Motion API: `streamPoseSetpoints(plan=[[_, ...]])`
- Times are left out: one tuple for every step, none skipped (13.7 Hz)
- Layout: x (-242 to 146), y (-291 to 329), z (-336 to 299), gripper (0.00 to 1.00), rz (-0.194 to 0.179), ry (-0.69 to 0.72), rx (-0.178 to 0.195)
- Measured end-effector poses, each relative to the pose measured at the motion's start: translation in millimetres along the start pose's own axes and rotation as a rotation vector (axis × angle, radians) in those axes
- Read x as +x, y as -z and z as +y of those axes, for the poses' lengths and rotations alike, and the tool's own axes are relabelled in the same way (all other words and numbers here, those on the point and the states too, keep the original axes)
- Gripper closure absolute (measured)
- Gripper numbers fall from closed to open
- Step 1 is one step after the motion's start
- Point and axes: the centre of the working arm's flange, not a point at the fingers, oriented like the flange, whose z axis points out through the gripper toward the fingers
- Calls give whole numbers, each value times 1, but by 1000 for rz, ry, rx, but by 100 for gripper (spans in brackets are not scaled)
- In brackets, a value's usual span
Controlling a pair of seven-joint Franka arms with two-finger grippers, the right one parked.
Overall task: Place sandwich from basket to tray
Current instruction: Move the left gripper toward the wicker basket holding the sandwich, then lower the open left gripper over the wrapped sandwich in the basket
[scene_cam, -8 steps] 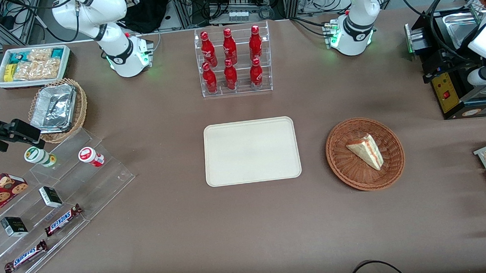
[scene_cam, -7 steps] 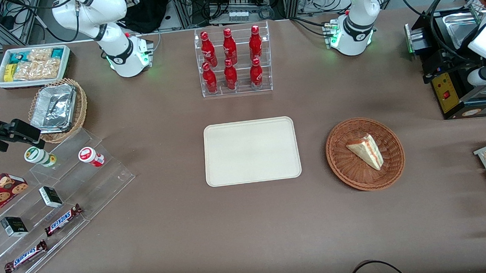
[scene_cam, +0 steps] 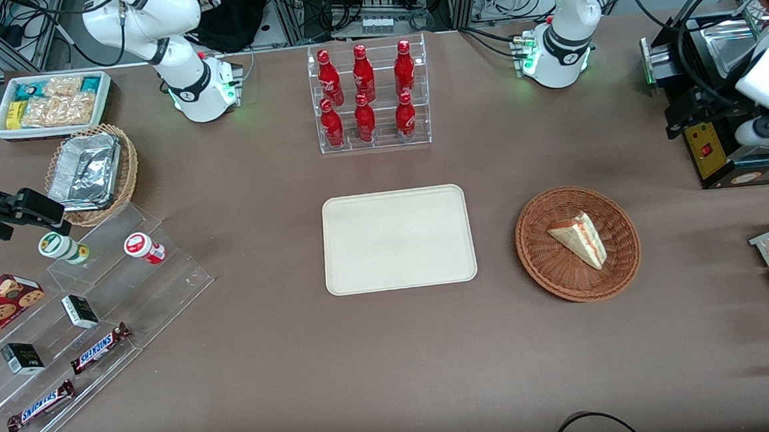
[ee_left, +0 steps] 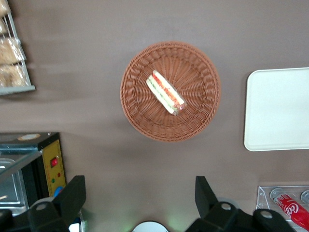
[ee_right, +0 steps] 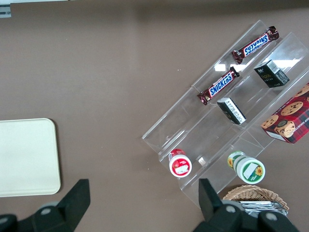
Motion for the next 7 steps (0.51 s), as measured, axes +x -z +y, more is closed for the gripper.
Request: streamPoseSetpoints(plan=[[6, -18, 1, 0, -5, 7, 0], [12, -38, 2, 0, -2, 25, 0], [17, -58, 4, 0, 6, 57, -1], [21, -80, 8, 0, 18, 87, -2], [24, -101, 14, 0, 33, 113, -4], [25, -121, 21, 0, 46, 159, -7], [25, -140, 27, 0, 48, 223, -9]])
